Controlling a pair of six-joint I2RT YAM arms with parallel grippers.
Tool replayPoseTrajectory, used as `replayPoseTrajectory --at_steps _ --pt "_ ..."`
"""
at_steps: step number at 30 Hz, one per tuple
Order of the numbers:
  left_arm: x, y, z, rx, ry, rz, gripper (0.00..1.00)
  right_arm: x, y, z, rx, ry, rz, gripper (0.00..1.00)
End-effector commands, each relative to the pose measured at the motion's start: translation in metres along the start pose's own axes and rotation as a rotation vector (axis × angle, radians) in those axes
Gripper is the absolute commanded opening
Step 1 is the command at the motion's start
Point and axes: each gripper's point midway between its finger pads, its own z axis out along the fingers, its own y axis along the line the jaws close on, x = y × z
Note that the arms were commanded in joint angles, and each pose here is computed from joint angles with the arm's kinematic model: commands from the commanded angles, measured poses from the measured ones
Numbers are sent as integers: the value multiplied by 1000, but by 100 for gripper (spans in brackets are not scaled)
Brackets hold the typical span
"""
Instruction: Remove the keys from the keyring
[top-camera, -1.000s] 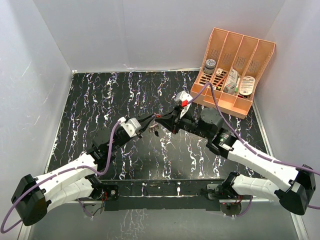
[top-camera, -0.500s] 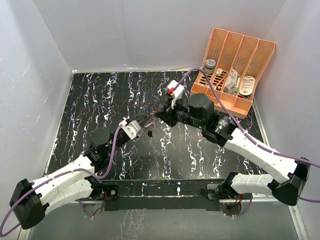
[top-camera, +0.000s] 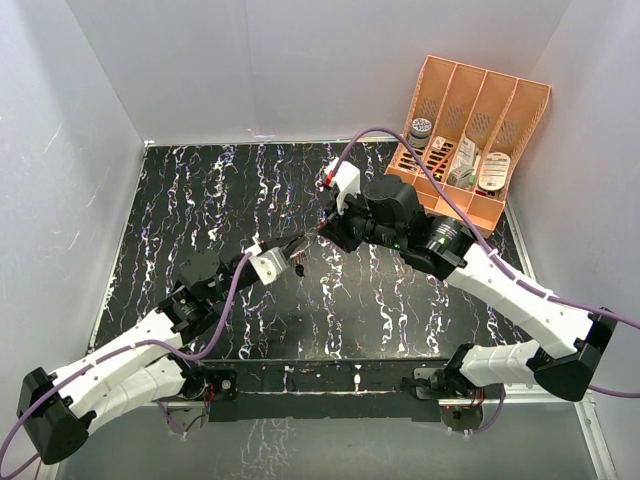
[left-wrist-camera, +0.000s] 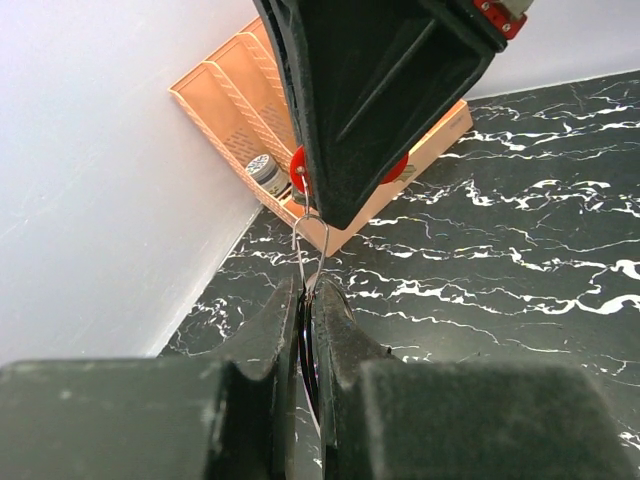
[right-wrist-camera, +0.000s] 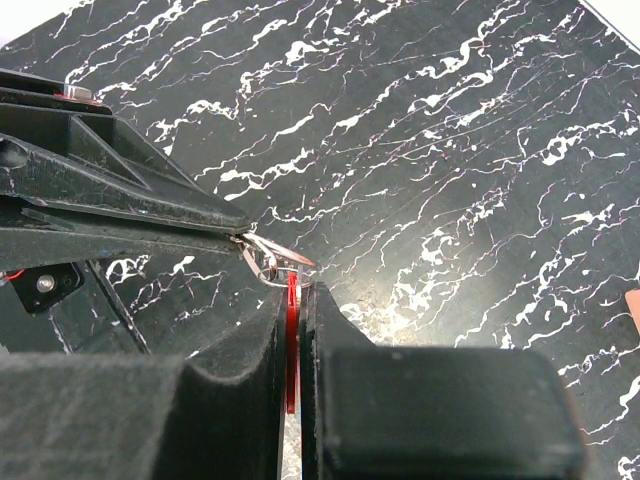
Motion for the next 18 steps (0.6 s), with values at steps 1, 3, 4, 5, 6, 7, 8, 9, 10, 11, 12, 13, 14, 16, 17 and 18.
replayPoseTrajectory --at_steps 1,3,4,5,6,7,8,9,10,11,12,13,14,16,17,18 --pt "-15 -6 -1 68 -36 -5 0 -53 -7 -25 31 -177 -33 0" --pt "-15 -6 2 62 -44 -14 0 -56 -3 -27 11 -196 -30 0" --pt "-15 -5 3 57 -44 -22 0 -57 -2 -27 8 -200 -28 0" --pt "-13 -4 5 47 -44 -30 0 -58 -1 -29 4 -207 -27 0" --pt "-12 -4 7 44 -44 -39 0 -58 0 -29 -2 -207 -25 0" --pt "-11 -4 9 45 -44 -47 0 -59 1 -29 -10 -209 -22 0" --pt "-10 -5 11 43 -46 -56 3 -59 3 -29 -19 -209 -21 0" --pt "-8 -5 14 42 -45 -67 4 -60 5 -30 -29 -211 -20 0" --pt "-8 -5 16 43 -49 -73 4 -59 6 -29 -36 -210 -18 0" --pt "-6 -5 19 40 -51 -82 5 -59 7 -29 -41 -209 -15 0" --pt "-6 -4 21 34 -53 -89 5 -59 8 -29 -46 -210 -13 0" --pt "-5 -4 23 27 -56 -95 6 -60 8 -30 -48 -213 -12 0" --pt "-5 -3 25 22 -62 -100 6 -60 9 -30 -50 -212 -10 0" --pt "-7 -1 27 7 -82 -115 8 -59 9 -30 -51 -212 -7 0" --pt "-8 0 28 1 -94 -122 8 -59 9 -30 -52 -212 -5 0" --pt "-9 -1 28 0 -105 -128 8 -59 9 -30 -52 -214 -4 0"
